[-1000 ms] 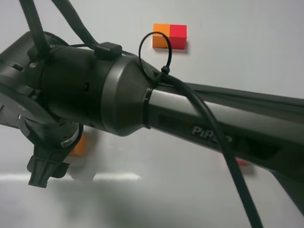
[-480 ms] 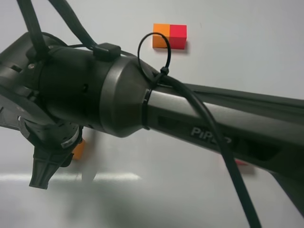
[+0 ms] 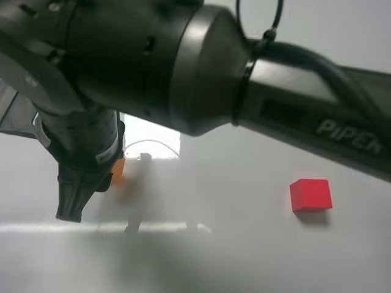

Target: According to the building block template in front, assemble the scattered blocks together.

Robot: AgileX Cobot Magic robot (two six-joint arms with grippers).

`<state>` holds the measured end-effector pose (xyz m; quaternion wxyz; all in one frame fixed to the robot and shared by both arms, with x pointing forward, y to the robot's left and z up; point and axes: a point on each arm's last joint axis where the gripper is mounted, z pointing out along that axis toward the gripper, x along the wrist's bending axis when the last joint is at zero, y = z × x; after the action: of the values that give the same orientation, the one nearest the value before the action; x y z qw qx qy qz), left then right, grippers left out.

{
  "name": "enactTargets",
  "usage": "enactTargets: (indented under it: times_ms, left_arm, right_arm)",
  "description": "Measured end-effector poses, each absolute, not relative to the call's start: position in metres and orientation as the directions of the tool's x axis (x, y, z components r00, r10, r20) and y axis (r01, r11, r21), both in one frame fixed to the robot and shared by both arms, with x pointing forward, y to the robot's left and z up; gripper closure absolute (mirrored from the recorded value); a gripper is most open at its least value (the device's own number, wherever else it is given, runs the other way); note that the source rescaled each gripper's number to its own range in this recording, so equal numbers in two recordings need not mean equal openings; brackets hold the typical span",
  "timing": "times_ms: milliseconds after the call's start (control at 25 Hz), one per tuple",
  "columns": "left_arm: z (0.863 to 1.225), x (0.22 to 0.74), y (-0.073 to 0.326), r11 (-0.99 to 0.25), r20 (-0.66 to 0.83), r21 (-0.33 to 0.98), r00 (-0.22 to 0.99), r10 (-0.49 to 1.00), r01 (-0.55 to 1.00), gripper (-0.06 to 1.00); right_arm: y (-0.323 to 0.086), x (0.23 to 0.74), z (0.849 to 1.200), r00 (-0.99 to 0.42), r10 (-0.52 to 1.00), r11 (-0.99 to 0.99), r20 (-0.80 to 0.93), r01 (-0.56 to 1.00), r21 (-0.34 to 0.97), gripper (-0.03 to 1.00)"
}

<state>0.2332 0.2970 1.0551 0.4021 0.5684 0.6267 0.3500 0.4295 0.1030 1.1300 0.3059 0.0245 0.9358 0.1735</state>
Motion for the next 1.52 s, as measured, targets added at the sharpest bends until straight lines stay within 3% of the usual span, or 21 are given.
enactTargets:
  times_ms: [200,760,1520]
  left_arm:
    - [1.055,0.233,0.297,0.109,-0.106,0.896,-0.031,0.994,0.431,0.94]
    - [1.055,0.233,0.297,0.109,-0.106,0.896,-0.031,0.994,0.431,0.94]
    - [1.055,0.233,0.297,0.109,-0.106,0.896,-0.031,0.994,0.431,0.94]
  right_arm:
    - [0.073,0.423,1.158,-0.801,0.164,0.93,-0.575,-0.069,0.361,0.97]
    - [-0.03,0.408,1.131,-0.808,0.155,0.948,-0.568,-0.04,0.315,0.97]
    - [-0.085,0.386,1.096,-0.797,0.103,0.969,-0.595,-0.054,0.24,0.97]
